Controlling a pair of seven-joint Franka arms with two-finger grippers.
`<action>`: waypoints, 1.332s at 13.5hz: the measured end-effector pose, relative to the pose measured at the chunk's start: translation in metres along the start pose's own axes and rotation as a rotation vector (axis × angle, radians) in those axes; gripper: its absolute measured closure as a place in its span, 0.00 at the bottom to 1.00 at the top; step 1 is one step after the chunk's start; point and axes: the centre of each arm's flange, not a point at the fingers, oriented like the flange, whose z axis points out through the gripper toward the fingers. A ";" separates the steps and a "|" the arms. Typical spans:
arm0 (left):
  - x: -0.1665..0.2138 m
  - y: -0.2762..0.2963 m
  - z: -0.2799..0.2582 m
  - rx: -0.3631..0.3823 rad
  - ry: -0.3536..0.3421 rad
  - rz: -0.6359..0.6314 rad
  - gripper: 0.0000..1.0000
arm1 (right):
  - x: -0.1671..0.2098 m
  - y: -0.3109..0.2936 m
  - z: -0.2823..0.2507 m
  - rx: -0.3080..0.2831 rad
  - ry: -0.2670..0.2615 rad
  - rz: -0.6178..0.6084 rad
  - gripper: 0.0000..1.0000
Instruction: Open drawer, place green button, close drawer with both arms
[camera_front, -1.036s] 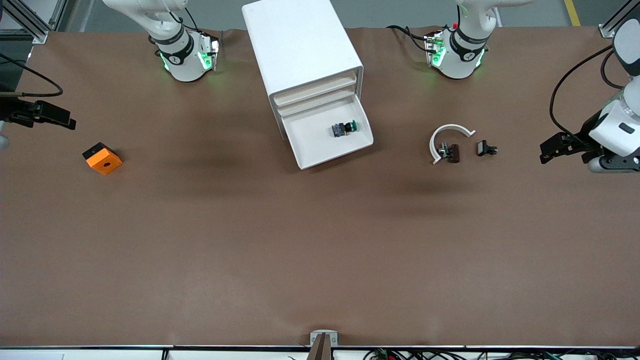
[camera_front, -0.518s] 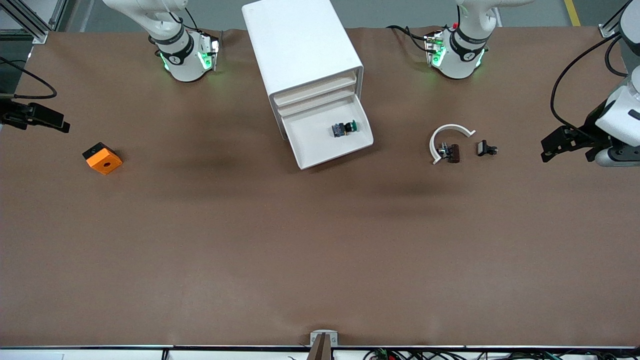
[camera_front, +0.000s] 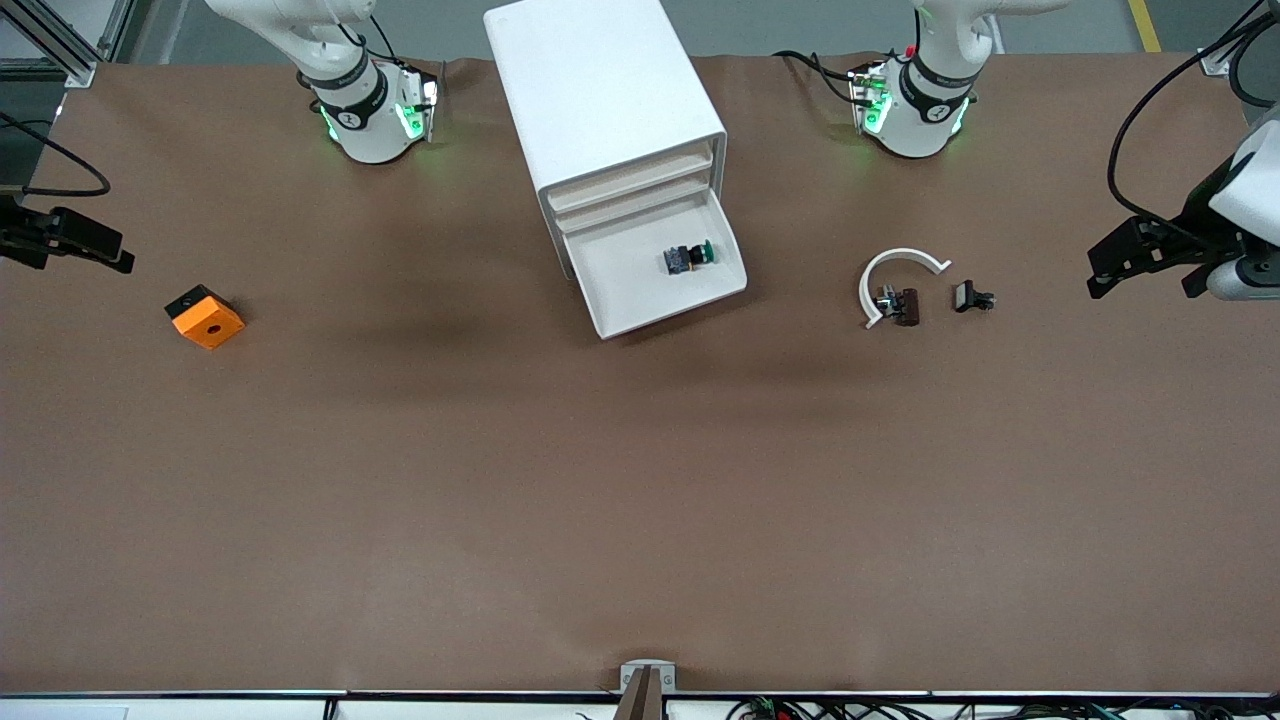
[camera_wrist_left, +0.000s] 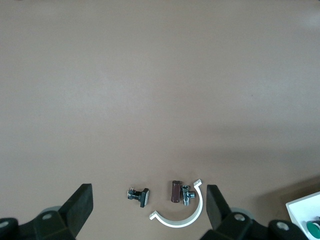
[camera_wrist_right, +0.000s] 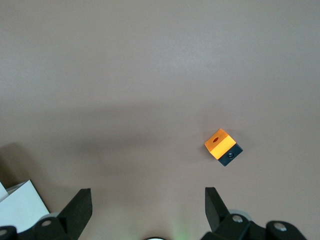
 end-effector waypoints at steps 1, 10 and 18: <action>0.000 0.000 0.000 0.000 -0.004 -0.001 0.00 | -0.004 0.000 -0.006 0.000 0.014 -0.001 0.00; -0.009 -0.011 -0.008 -0.021 -0.024 -0.027 0.00 | -0.068 0.003 -0.044 0.007 0.079 0.001 0.00; -0.008 0.001 0.000 -0.045 -0.050 -0.015 0.00 | -0.068 0.006 -0.036 0.007 0.059 0.006 0.00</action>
